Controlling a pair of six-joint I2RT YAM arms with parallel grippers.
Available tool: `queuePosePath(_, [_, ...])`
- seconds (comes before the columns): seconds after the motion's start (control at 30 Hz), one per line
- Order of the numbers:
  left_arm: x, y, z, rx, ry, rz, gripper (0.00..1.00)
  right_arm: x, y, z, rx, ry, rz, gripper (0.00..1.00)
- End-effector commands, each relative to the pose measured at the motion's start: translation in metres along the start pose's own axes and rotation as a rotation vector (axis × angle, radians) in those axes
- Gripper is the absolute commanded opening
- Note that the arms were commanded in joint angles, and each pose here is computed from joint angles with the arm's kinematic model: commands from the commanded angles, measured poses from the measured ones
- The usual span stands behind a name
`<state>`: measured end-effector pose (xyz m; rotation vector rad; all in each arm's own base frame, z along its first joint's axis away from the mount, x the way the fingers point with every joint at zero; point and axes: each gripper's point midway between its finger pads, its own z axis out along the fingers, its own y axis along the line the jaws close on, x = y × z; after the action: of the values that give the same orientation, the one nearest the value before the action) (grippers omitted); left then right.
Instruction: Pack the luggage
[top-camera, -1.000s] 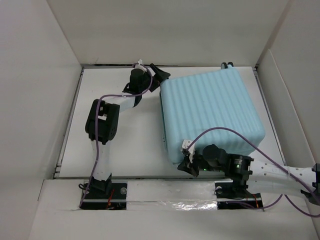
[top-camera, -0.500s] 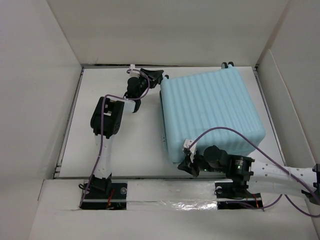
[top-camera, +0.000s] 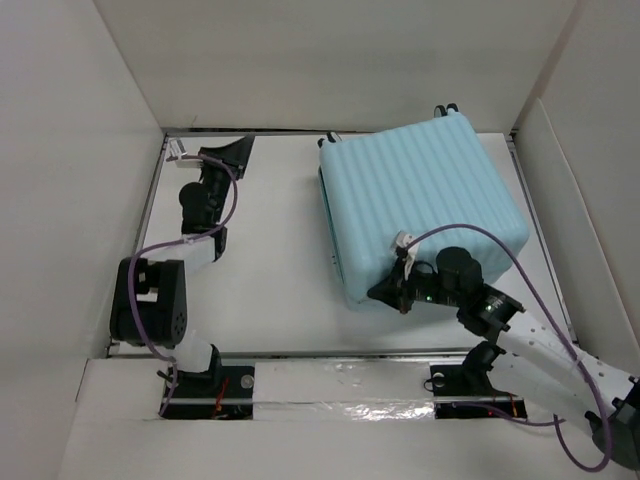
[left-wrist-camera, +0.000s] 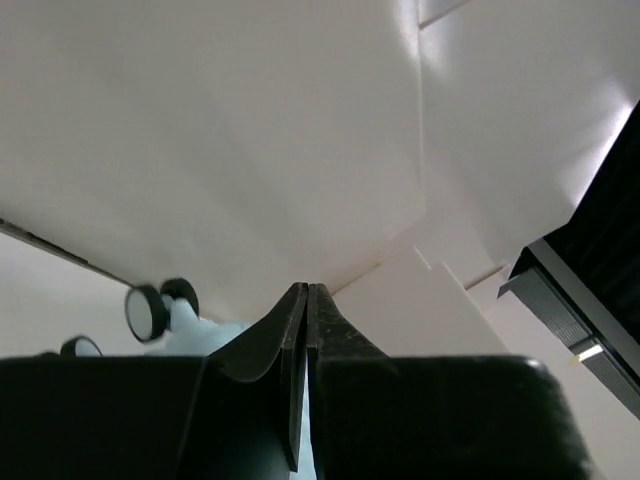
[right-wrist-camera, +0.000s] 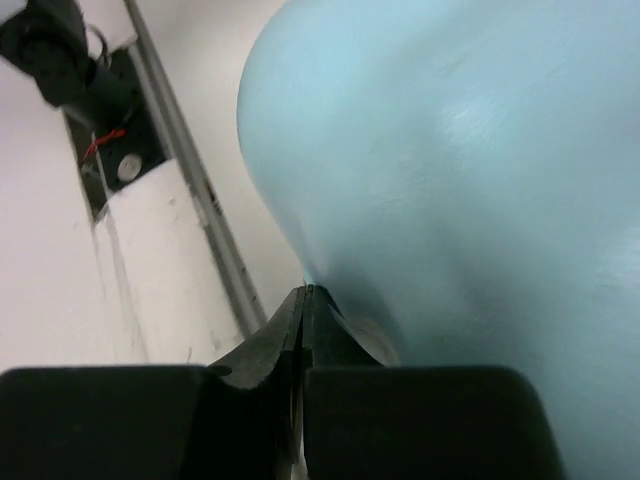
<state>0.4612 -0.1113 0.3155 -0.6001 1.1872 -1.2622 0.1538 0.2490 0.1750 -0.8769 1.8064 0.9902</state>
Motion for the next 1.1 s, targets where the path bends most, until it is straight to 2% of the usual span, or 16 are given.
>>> queuePosePath(0.0, [0.015, -0.007, -0.030, 0.023, 0.029, 0.061, 0.00, -0.082, -0.033, -0.014, 0.091, -0.204, -0.119, 0.00])
queuePosePath(0.07, [0.023, 0.017, -0.036, -0.072, 0.072, 0.116, 0.00, -0.082, -0.030, -0.024, 0.079, -0.171, -0.116, 0.00])
queuePosePath(0.13, [0.032, 0.027, -0.030, -0.114, 0.124, 0.153, 0.00, -0.084, -0.020, -0.038, 0.073, -0.205, -0.130, 0.00])
queuePosePath(0.2, [0.054, 0.038, -0.018, -0.153, 0.216, 0.196, 0.24, -0.068, -0.011, -0.044, 0.056, -0.205, -0.087, 0.00])
queuePosePath(0.23, [0.067, 0.039, -0.012, -0.155, 0.261, 0.205, 0.59, -0.060, -0.005, -0.044, 0.040, -0.195, -0.075, 0.00])
queuePosePath(0.27, [0.083, 0.044, -0.011, -0.164, 0.341, 0.201, 0.69, -0.041, -0.005, -0.042, 0.035, -0.158, -0.044, 0.00])
queuePosePath(0.33, [0.096, 0.047, 0.010, -0.136, 0.398, 0.195, 0.80, -0.029, 0.006, -0.044, 0.015, -0.149, -0.016, 0.00])
queuePosePath(0.5, [0.137, 0.057, 0.048, -0.092, 0.533, 0.142, 0.91, -0.010, 0.014, -0.044, 0.026, -0.138, 0.048, 0.00])
queuePosePath(0.63, [0.154, 0.071, 0.075, -0.082, 0.580, 0.099, 0.99, -0.009, 0.006, -0.040, 0.081, -0.126, 0.045, 0.01])
queuePosePath(0.7, [0.158, 0.074, 0.087, -0.067, 0.589, 0.076, 0.99, -0.011, 0.008, -0.036, 0.067, -0.124, 0.033, 0.04])
queuePosePath(0.77, [0.165, 0.068, 0.094, -0.036, 0.595, 0.060, 0.99, -0.014, 0.010, -0.032, 0.043, -0.129, 0.023, 0.11])
queuePosePath(0.8, [0.171, 0.064, 0.101, -0.021, 0.599, 0.047, 0.99, -0.010, 0.009, -0.029, 0.041, -0.113, 0.028, 0.20])
queuePosePath(0.87, [0.177, 0.063, 0.110, -0.021, 0.611, 0.044, 0.99, -0.009, 0.009, -0.026, 0.032, -0.104, 0.028, 0.31])
queuePosePath(0.9, [0.183, 0.079, 0.111, -0.065, 0.630, 0.033, 0.99, -0.007, 0.009, -0.024, 0.032, -0.095, 0.033, 0.38])
queuePosePath(0.93, [0.185, 0.068, 0.121, -0.040, 0.625, 0.033, 0.99, -0.007, 0.011, -0.023, 0.022, -0.093, 0.032, 0.47])
queuePosePath(1.07, [0.193, 0.079, 0.137, -0.079, 0.614, 0.015, 0.99, -0.014, 0.012, -0.026, 0.028, -0.117, 0.035, 0.60])
